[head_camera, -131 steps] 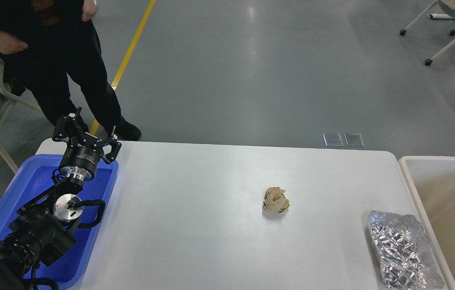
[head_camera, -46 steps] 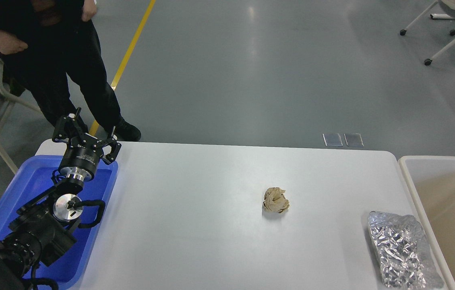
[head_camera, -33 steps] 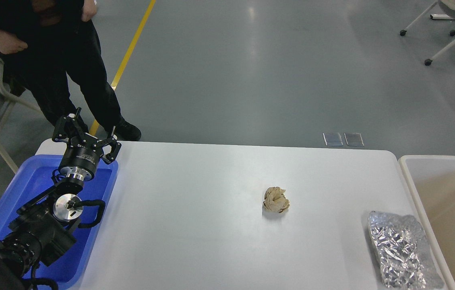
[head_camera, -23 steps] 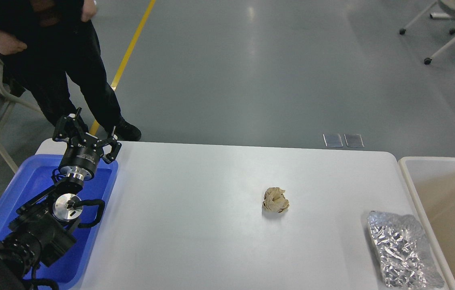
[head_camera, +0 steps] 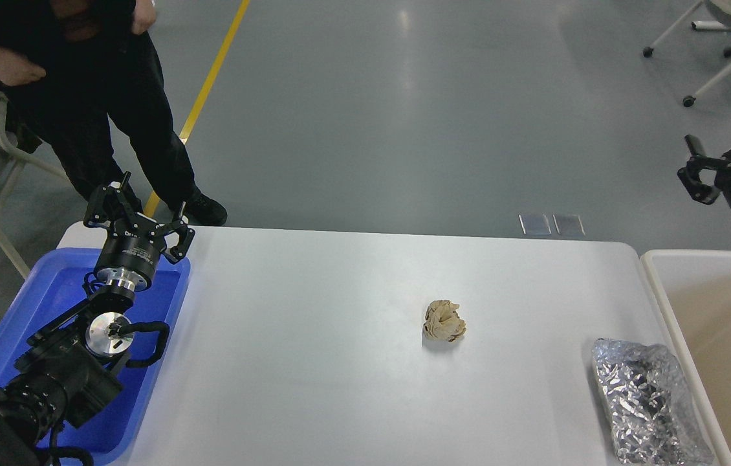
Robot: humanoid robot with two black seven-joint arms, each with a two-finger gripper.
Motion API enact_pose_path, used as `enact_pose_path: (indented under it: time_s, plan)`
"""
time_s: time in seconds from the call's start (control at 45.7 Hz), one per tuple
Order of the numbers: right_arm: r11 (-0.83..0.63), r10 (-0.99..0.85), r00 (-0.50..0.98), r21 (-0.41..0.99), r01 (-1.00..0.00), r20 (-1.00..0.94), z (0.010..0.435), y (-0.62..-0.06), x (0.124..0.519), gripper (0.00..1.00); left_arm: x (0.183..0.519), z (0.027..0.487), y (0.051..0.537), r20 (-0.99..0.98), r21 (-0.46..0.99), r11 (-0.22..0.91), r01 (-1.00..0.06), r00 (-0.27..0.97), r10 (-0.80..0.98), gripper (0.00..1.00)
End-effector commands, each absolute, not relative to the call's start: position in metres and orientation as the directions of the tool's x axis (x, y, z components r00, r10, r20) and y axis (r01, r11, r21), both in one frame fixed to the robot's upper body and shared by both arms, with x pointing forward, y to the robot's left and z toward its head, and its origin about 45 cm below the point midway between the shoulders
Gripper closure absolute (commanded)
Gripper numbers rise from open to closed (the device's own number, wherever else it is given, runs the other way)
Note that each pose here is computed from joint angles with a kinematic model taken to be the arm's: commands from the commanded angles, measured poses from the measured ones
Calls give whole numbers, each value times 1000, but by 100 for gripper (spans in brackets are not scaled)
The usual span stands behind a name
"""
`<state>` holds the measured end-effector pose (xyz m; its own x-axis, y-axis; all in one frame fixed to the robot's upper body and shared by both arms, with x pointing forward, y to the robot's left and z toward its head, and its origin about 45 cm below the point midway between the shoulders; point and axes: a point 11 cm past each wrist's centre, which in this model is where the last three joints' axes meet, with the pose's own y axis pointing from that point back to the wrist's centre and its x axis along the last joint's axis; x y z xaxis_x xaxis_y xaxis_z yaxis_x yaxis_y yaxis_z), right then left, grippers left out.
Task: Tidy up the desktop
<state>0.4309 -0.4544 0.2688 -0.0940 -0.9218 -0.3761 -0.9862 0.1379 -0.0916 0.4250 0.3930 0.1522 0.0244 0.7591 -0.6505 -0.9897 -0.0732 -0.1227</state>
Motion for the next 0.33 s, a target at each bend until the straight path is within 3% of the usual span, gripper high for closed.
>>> enact_pose_path:
  time_s: [0.0,0.306]
  plan:
    - [161,-856,-139,-1,-987,-498,187,-423,399,1,425,152,393,-650,-123,-73,-990,25,759,0]
    - [156,-837,-124,-17,-988,-533,183,-428,390,1,425,152,393,-650,-123,-73,-990,25,759,0]
